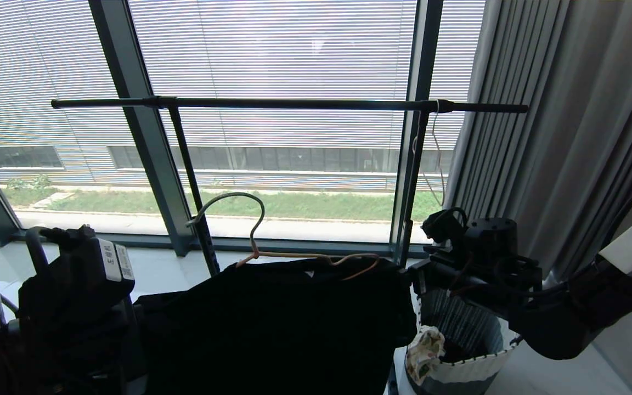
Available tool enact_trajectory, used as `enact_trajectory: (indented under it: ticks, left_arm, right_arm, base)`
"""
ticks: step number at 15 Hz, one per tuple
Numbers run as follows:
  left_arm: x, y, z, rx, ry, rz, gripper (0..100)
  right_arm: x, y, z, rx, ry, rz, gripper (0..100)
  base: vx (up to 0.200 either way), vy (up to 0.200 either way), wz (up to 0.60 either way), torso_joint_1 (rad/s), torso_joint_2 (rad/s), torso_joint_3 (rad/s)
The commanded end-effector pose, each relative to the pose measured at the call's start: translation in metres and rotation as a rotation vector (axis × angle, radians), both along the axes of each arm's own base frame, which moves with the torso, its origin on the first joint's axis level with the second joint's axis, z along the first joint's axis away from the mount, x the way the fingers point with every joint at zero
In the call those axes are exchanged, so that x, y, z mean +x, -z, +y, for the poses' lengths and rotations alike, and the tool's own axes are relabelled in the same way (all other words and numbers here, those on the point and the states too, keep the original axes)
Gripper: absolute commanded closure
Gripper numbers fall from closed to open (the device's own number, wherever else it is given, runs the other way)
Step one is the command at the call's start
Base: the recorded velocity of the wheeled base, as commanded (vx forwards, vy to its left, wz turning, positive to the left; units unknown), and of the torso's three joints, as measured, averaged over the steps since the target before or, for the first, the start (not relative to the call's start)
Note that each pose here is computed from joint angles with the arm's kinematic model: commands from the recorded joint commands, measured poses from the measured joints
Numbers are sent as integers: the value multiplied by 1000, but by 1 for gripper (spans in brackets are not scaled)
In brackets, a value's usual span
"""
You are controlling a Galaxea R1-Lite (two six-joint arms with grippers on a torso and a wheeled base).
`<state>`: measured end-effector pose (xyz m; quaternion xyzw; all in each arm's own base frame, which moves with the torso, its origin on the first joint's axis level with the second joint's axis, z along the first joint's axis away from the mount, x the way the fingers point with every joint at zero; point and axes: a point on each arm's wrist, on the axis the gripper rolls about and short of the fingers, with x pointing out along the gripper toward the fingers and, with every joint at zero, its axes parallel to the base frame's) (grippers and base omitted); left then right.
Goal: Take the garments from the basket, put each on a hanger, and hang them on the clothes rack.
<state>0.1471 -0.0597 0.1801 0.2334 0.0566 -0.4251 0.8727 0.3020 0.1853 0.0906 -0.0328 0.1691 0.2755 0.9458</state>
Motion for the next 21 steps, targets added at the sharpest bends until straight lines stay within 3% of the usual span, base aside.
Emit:
enact_trajectory:
  ticks: [1,12,16,19,21]
  left_arm:
    - [-3,-3,0,-11,19,-16,100]
    - [-14,-4,2,-15,88,-57,100]
    - [-13,18,6,36,75,2,100]
    - [-12,-2,3,-1,110,-72,100]
    - [-11,-18,0,-30,134,-115,100]
  right_arm:
    - [1,0,-2,2,6,0,0]
    - [6,1,-12,-1,9,27,0]
    - [9,-3,-19,10,12,22,0]
    - [14,-3,-30,0,45,18,0]
    - [11,-4,-23,9,-2,19,0]
  base:
    - [0,0,0,0,0,0]
    - [0,0,0,0,0,0]
    - [0,0,0,0,0,0]
    - [0,0,0,0,0,0]
    - [0,0,0,0,0,0]
